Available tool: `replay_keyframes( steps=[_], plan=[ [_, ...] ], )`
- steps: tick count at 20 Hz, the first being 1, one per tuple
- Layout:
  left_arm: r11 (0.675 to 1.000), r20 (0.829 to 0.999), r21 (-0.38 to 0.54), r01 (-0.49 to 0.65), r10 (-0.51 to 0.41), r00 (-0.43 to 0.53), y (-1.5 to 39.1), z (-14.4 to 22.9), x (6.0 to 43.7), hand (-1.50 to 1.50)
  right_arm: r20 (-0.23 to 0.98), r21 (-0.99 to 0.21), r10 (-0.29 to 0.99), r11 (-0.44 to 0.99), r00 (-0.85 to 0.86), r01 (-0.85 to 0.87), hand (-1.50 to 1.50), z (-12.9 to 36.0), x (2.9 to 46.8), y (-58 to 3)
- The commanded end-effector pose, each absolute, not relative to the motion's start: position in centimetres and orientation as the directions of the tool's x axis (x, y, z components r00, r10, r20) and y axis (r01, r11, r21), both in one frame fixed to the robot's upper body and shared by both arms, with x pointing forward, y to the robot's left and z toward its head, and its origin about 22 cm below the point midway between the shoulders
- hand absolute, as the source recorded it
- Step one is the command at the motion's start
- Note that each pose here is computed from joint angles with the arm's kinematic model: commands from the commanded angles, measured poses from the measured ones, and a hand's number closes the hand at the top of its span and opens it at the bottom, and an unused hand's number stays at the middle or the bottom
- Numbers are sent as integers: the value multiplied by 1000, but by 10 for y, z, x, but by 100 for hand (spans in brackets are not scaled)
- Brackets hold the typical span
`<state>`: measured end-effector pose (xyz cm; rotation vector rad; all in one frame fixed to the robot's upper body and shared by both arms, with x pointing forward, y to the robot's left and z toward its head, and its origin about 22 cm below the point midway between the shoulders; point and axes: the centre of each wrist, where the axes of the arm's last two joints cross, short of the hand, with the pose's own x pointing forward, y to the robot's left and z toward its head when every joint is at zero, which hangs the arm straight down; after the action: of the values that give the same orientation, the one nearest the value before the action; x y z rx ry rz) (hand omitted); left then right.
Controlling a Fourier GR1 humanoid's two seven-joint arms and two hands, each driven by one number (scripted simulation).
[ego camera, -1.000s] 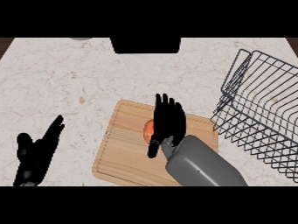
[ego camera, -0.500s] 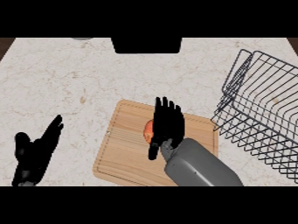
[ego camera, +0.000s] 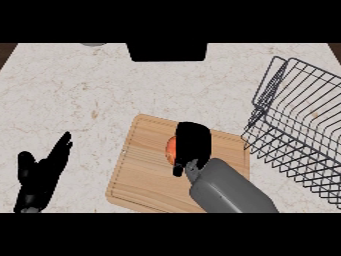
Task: Pick the squash from the cutting board and place it in the basket
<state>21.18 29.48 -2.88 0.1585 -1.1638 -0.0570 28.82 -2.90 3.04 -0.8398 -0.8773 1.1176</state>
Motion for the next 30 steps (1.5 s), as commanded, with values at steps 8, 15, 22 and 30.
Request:
replay_keyframes(
  steps=[8,15,22,30],
  plan=[
    [989,848,144,-39,-102,520,294,-48,206,0,87,-905,907,244,412,-348,150,33,275,-11],
    [990,845,138,-2,-116,522,297,-49,196,0,98,-944,878,231,468,-236,150,47,285,2],
    [989,843,137,-58,-85,530,291,-48,197,0,652,-757,697,625,298,192,150,138,295,-3],
    [988,841,138,-76,-76,535,289,-52,184,0,780,-583,603,606,164,541,150,211,295,-12]
  ],
)
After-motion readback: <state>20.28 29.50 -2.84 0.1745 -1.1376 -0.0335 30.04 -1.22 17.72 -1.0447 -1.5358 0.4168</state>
